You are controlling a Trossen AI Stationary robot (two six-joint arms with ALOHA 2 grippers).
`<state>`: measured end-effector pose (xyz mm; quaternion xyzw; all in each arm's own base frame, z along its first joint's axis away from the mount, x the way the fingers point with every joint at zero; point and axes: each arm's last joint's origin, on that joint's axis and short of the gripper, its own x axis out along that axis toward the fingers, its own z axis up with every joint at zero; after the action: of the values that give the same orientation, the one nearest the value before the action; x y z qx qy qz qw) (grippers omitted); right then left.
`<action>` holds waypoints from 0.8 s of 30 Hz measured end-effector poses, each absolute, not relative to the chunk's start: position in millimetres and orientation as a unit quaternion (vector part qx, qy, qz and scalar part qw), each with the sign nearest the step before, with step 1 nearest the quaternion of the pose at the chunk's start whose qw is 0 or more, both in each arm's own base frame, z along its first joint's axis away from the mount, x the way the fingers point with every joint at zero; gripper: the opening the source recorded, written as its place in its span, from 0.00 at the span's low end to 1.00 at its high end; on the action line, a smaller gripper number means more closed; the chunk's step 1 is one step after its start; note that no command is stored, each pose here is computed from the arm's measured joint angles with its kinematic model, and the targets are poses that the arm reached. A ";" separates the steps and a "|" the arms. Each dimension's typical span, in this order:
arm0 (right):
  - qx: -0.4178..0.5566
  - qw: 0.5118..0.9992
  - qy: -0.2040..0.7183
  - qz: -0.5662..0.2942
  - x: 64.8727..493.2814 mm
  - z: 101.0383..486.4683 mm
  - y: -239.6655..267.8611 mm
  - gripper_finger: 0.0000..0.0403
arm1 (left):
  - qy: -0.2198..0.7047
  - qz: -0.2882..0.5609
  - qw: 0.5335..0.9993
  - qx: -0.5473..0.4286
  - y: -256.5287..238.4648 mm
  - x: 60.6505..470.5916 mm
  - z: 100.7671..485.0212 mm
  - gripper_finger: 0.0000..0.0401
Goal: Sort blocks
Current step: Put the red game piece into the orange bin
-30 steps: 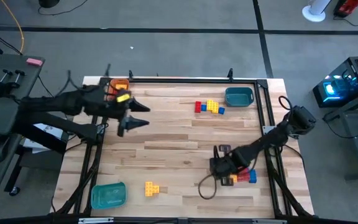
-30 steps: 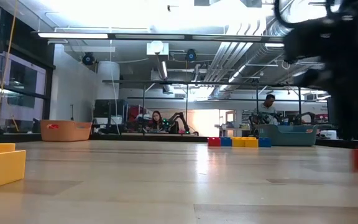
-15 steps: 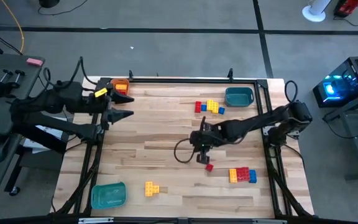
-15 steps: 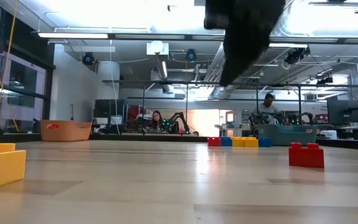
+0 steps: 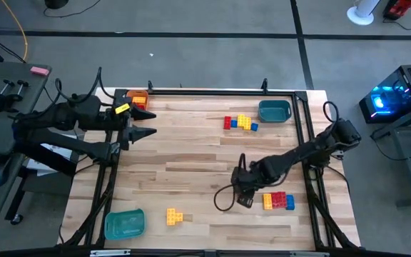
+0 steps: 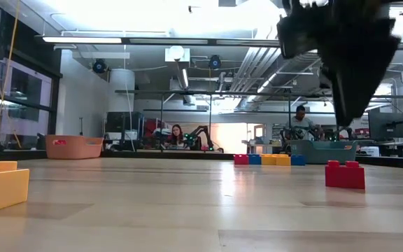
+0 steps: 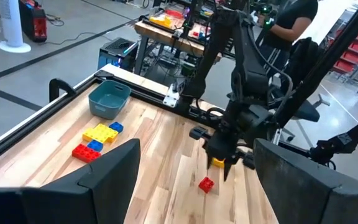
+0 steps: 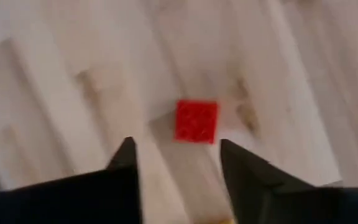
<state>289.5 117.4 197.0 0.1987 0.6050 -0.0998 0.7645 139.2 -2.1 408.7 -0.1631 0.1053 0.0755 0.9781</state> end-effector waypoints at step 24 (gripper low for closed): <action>0.154 0.781 0.600 -0.077 285.6 142.8 114.9 0.59 | 0.120 0.083 0.975 -0.167 -2.4 150.3 404.5 0.74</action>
<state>285.6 114.9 142.8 0.1536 0.6000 -0.0767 0.7813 150.3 -2.4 404.5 -0.1668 0.1201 0.0831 0.9751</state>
